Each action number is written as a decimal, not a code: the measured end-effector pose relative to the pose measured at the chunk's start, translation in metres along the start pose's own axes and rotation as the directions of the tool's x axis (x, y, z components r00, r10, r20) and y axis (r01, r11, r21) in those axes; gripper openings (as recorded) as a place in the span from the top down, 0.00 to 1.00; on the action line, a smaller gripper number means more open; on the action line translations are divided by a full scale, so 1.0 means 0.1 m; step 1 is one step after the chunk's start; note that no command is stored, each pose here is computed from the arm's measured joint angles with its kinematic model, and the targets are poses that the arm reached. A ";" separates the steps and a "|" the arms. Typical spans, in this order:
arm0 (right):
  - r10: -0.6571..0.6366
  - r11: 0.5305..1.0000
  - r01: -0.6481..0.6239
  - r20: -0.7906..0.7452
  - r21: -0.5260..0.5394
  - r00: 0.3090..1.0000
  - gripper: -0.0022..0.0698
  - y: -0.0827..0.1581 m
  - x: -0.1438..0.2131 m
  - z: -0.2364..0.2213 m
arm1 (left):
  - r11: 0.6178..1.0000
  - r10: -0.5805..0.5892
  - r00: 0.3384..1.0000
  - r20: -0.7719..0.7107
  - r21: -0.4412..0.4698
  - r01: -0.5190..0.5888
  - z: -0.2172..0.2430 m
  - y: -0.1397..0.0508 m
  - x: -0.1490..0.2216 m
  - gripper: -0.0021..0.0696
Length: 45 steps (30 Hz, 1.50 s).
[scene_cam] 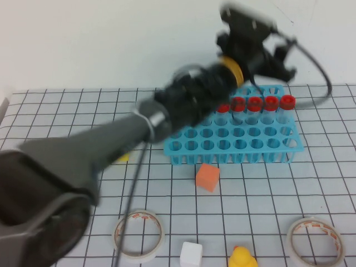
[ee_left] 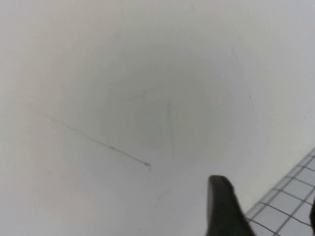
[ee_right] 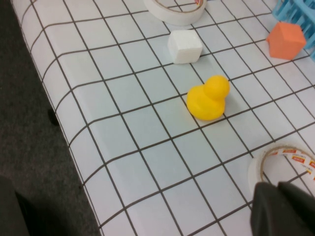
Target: Place the test tubes
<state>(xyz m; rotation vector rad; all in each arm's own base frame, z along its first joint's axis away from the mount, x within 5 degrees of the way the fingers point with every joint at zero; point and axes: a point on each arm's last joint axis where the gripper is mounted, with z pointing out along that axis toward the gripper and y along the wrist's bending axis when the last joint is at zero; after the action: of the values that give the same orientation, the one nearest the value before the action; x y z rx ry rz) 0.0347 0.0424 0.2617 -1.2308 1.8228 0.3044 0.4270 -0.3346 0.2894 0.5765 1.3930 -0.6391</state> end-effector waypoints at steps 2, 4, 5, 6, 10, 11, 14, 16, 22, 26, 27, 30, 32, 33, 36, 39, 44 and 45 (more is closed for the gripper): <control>0.000 1.000 0.000 0.000 0.000 1.000 0.97 0.00 0.00 0.00 | 0.999 0.021 1.000 0.004 -0.027 -0.021 -0.08 0.04 -0.28 0.58; 0.000 1.000 0.000 0.000 0.000 1.000 0.97 0.00 0.00 0.00 | 0.997 0.055 0.998 0.000 -0.052 -0.055 -0.17 0.08 -0.54 0.72; 0.000 1.000 0.000 0.000 0.000 1.000 0.97 0.00 0.00 0.00 | 0.995 0.071 0.997 -0.002 -0.069 -0.071 -0.24 0.10 -0.69 0.80; 0.000 1.000 0.000 0.000 0.000 1.000 0.97 0.00 0.00 0.00 | 0.993 0.084 0.996 -0.003 -0.084 -0.084 -0.29 0.13 -0.81 0.85; 0.000 1.000 0.000 0.000 0.000 1.000 0.97 0.00 0.00 0.00 | 0.976 0.148 0.989 0.016 -0.162 -0.143 -0.63 0.27 -1.38 0.95; 0.000 1.000 0.000 0.000 0.000 1.000 0.97 0.00 0.00 0.00 | 0.971 0.170 0.985 0.030 -0.176 -0.163 -0.74 0.30 -1.51 0.96; 0.000 1.000 0.000 0.000 0.000 1.000 0.97 0.00 0.00 0.00 | 0.957 0.218 0.974 0.067 -0.211 -0.200 -1.14 0.34 -1.85 0.96; 0.000 1.000 0.000 0.000 0.000 1.000 0.97 0.00 0.00 0.00 | 0.947 0.251 0.964 0.086 -0.229 -0.226 -1.44 0.37 -1.98 0.97; 0.000 1.000 0.000 0.000 0.000 1.000 0.97 0.00 0.00 0.00 | 0.907 0.323 0.946 0.036 -0.298 -0.299 -2.33 0.40 -1.93 0.97; 0.000 1.000 0.000 0.000 0.000 1.000 0.97 0.00 0.00 0.00 | 0.881 0.303 0.953 -0.009 -0.379 -0.284 -2.97 0.39 -1.75 0.97; 0.000 1.000 0.000 0.000 0.000 1.000 0.97 0.00 0.00 0.00 | 0.875 0.291 0.957 -0.018 -0.399 -0.274 -3.12 0.38 -1.68 0.97; 0.000 1.000 0.000 0.000 0.000 1.000 0.97 0.00 0.00 0.00 | 0.860 0.259 0.965 -0.026 -0.449 -0.243 -3.54 0.28 -1.48 0.97; 0.000 1.000 0.000 0.000 0.000 1.000 0.97 0.00 0.00 0.00 | 0.852 0.234 0.972 -0.013 -0.480 -0.211 -3.81 0.19 -1.34 0.97; 0.000 1.000 0.000 0.000 0.000 1.000 0.97 0.00 0.00 0.00 | 0.851 0.214 0.977 -0.011 -0.490 -0.192 -3.92 0.15 -1.24 0.97; 0.000 1.000 0.000 0.000 0.000 1.000 0.97 0.00 0.00 0.00 | 0.847 0.184 0.982 0.053 -0.515 -0.131 -4.26 -0.03 -1.06 0.97; 0.000 1.000 0.000 0.000 0.000 1.000 0.97 0.00 0.00 0.00 | 0.845 0.159 0.985 0.073 -0.526 -0.097 -4.51 -0.16 -0.84 0.97; 0.000 1.000 0.000 0.000 0.000 1.000 0.97 0.00 0.00 0.00 | 0.834 0.080 0.997 0.015 -0.549 -0.059 -4.76 -0.27 -0.45 0.97; 0.000 1.000 0.000 0.000 0.000 1.000 0.97 0.00 0.00 0.00 | 0.833 0.053 0.999 -0.001 -0.552 -0.045 -4.78 -0.28 -0.36 0.97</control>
<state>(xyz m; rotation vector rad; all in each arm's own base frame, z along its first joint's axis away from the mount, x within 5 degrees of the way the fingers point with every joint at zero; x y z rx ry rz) 0.0347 0.0424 0.2617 -1.2308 1.8228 0.3044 0.0691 -0.0140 0.2800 0.1383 1.4603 -0.1715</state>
